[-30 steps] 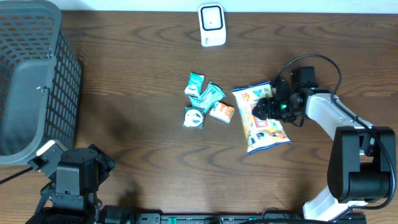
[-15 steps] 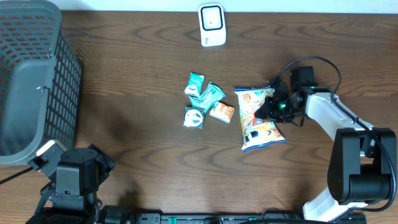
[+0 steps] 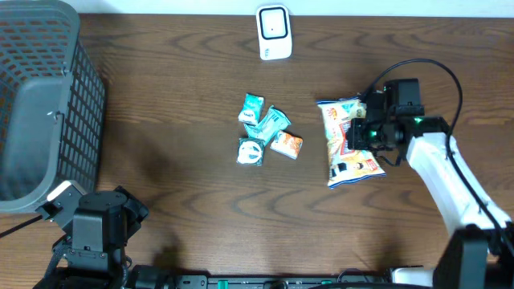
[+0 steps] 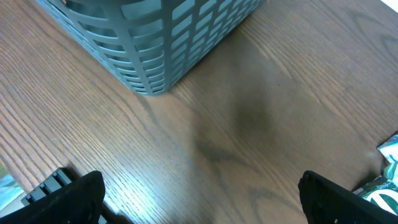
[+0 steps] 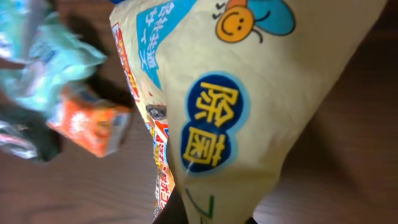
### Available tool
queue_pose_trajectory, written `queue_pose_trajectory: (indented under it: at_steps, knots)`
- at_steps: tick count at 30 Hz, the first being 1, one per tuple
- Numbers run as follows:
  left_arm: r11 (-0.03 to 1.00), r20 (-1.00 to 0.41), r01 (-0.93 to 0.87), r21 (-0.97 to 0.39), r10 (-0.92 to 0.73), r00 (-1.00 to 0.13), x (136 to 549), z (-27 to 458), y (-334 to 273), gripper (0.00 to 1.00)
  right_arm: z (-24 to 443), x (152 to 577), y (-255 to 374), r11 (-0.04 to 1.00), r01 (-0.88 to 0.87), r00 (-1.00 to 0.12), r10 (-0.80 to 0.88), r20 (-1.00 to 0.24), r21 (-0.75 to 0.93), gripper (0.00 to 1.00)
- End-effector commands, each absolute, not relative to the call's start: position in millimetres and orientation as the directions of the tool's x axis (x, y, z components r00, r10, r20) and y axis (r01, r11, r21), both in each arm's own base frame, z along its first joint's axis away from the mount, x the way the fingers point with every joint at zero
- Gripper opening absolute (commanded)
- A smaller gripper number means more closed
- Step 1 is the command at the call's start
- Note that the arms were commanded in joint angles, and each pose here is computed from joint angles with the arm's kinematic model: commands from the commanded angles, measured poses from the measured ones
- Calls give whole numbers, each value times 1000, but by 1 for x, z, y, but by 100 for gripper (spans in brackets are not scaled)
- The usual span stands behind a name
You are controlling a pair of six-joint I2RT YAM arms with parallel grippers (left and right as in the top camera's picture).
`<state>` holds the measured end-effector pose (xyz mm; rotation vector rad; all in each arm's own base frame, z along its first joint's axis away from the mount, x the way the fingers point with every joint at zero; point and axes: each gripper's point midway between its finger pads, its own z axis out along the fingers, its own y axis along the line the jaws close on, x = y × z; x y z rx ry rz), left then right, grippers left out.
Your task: Scan the item barcode
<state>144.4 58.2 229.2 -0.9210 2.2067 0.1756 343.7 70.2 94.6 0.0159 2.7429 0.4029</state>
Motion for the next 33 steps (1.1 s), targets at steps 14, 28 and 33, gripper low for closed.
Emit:
queue_pose_trajectory:
  at_steps: [14, 28, 33]
  knots:
    - [718, -678, -682, -142, -572, -461, 143, 230, 62, 98, 139, 335, 6, 812, 260, -841, -75, -535, -522, 1]
    - [718, -678, -682, -142, -572, -461, 143, 230, 62, 98, 71, 323, 107, 927, -55, -900, -207, -383, -372, 6]
    - [718, -678, -682, -142, -572, -461, 143, 230, 62, 98, 73, 325, 129, 955, -88, -899, -199, -391, -283, 33]
